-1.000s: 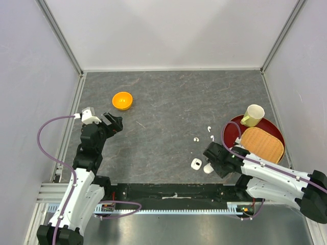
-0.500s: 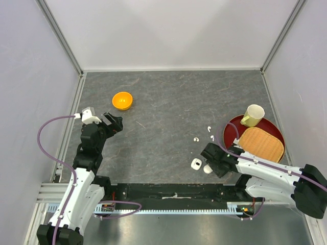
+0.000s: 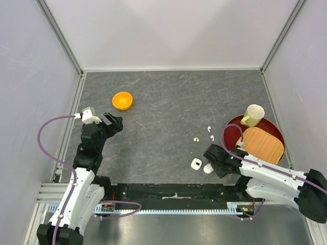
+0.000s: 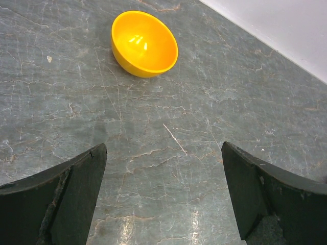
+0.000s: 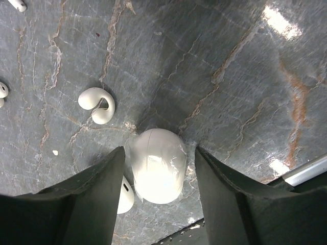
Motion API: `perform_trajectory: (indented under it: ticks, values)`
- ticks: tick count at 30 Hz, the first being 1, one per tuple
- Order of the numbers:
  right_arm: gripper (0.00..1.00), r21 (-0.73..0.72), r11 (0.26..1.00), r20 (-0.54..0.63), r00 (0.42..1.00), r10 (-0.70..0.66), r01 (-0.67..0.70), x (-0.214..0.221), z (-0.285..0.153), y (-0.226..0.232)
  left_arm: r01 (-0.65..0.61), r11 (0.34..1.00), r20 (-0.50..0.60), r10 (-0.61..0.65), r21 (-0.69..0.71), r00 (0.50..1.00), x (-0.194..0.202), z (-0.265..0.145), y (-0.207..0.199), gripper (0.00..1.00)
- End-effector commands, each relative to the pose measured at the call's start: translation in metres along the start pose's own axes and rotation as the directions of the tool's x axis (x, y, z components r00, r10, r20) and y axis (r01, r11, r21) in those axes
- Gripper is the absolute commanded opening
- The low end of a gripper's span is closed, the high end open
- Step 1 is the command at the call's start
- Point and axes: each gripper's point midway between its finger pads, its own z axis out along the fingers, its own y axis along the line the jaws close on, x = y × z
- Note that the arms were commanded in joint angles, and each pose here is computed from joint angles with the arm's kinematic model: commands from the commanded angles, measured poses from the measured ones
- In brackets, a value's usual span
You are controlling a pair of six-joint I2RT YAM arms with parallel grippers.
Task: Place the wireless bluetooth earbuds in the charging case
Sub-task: Pick up the charging case at the center of the board.
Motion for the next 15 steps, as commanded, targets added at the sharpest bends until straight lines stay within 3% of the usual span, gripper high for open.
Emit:
perform_trajectory:
  ticks: [1,7,13,15]
  values:
    - [0.63,0.018,1.000,0.036,0.999,0.011,-0.011,-0.0058,0.0058,-0.0059,-0.011,1.000,0.024,0.011,-0.009,1.000,-0.0054,0.0018,0.0016,1.00]
    - [0.54,0.022,1.000,0.030,1.000,-0.007,0.006,-0.0035,0.0073,-0.0051,-0.013,1.000,0.017,0.013,-0.006,1.000,-0.0039,0.0023,0.0012,1.00]
    - [0.40,0.012,1.000,0.027,0.999,-0.018,0.017,-0.0026,0.0069,-0.0020,-0.015,1.000,0.008,0.015,0.001,1.000,-0.0032,0.0025,-0.0006,1.00]
    - [0.24,-0.001,1.000,0.028,0.999,-0.030,0.030,-0.0033,0.0048,0.0008,-0.013,1.000,0.005,0.013,0.016,1.000,-0.0035,0.0021,-0.0039,1.00]
